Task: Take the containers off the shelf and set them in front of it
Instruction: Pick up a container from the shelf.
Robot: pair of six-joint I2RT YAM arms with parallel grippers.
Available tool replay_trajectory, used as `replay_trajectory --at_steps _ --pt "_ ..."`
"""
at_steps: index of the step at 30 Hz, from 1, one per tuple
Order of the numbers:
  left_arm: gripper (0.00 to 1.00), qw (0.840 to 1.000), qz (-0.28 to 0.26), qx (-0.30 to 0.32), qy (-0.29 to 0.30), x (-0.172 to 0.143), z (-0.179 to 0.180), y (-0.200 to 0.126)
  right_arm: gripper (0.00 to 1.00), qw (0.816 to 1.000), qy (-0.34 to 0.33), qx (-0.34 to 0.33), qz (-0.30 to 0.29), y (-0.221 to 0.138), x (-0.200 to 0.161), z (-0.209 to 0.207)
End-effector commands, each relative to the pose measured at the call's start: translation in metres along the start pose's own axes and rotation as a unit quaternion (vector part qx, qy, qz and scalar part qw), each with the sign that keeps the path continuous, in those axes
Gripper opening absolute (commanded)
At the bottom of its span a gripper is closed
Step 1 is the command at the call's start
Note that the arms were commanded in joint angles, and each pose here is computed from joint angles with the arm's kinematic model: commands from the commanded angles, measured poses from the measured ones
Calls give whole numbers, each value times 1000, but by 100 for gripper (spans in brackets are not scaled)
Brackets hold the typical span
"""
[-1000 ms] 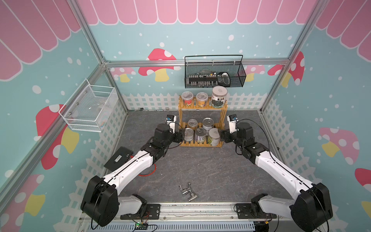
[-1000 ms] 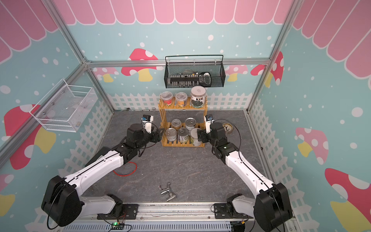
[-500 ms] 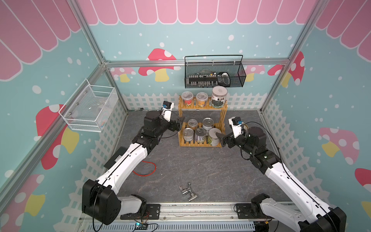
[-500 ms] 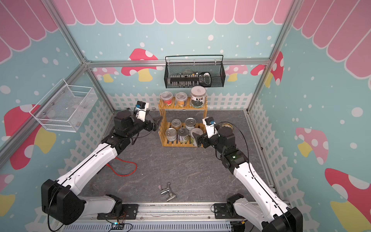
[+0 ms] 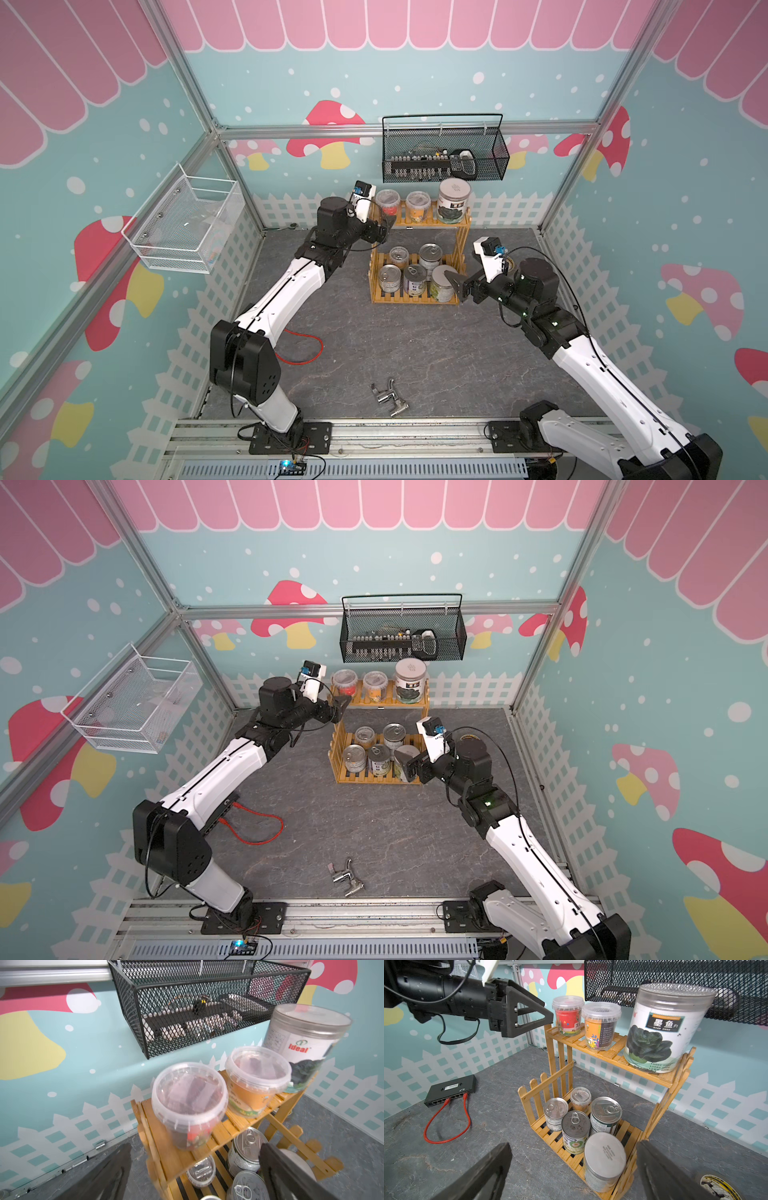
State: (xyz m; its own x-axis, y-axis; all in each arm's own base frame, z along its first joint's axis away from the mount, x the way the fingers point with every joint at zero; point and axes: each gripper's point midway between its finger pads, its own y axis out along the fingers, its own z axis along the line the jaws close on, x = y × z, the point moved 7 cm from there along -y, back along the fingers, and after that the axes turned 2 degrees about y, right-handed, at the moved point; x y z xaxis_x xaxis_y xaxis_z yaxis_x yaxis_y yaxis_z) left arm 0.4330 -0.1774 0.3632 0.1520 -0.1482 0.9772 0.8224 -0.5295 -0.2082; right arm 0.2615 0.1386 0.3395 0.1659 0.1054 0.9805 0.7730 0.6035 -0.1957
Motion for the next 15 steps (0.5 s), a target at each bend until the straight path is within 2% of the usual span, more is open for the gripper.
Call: replay_trajectory --at_steps 1,7,15 --pt "99 1000 2 15 2 8 8 7 99 1000 -15 -10 -22 -7 15 -1" --pt "99 1000 -1 -8 -6 13 8 28 99 1000 -17 -15 -16 -3 12 -4" --pt "95 1000 7 -6 -11 14 14 47 99 1000 -19 -16 -16 -1 14 -4"
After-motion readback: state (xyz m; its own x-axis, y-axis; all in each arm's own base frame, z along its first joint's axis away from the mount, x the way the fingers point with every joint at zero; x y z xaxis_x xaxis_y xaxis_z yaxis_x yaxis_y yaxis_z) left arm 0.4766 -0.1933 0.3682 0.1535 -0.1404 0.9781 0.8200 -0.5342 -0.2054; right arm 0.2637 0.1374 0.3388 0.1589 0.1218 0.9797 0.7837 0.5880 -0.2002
